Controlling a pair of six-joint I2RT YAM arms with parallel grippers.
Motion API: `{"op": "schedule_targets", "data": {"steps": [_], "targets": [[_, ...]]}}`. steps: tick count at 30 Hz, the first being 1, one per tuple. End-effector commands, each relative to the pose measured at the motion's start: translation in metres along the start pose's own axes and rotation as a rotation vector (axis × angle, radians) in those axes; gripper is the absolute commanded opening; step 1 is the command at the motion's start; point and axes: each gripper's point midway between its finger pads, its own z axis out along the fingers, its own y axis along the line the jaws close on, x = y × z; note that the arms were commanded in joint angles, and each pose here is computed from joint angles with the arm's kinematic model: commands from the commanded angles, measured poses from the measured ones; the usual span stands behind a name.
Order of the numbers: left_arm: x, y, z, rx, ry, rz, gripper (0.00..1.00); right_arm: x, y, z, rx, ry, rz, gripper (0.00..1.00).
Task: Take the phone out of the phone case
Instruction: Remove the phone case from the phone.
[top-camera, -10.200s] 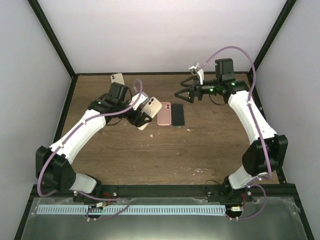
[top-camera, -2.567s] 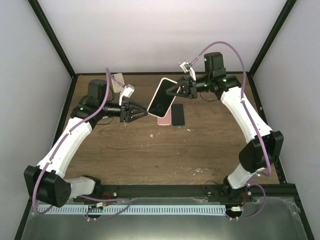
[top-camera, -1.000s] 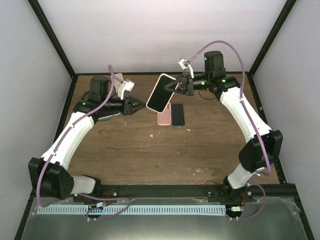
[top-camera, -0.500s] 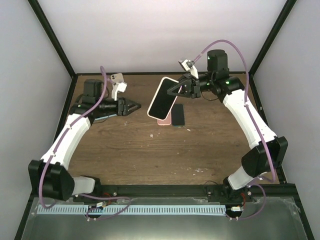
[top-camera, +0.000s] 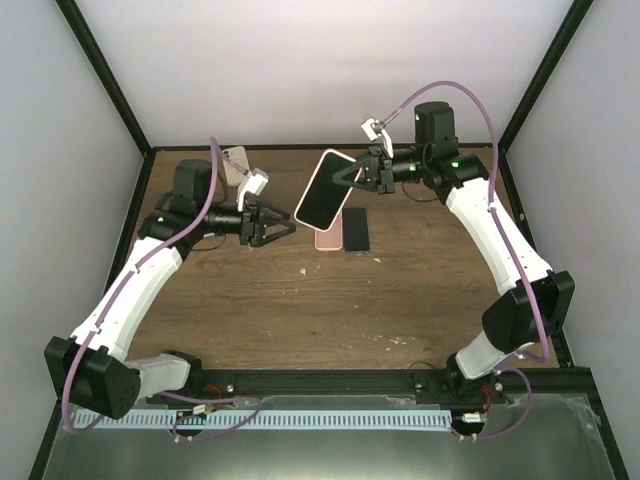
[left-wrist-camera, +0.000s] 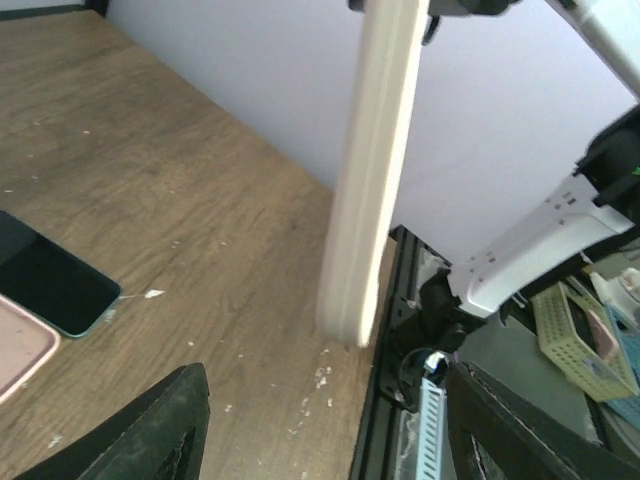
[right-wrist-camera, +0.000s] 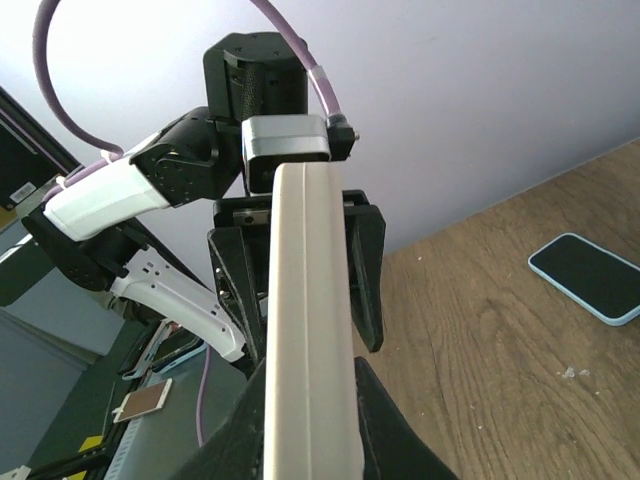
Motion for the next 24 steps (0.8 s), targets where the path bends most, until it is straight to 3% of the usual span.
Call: {"op": "schedule_targets", "data": {"steps": [1,9,15,24], "targets": [[-0.012,0.012,-0.001,-0.077,-0.013,0.034,0.65,-0.004,0.015,0.003,-0.028,0.0,-0.038,0.01],[-0.013,0.027,0.0,-0.147,-0.019,0.014,0.61,-0.003,0.027,0.005,-0.078,0.007,-0.043,0.01],[-0.006,0.052,-0.005,-0.241,-0.02,-0.011,0.55,-0.002,0.051,0.001,-0.21,0.017,-0.042,0.01],[0.004,0.09,-0.015,-0.199,-0.048,-0.149,0.5,0.004,0.097,-0.004,-0.422,0.071,-0.051,0.01]]}}
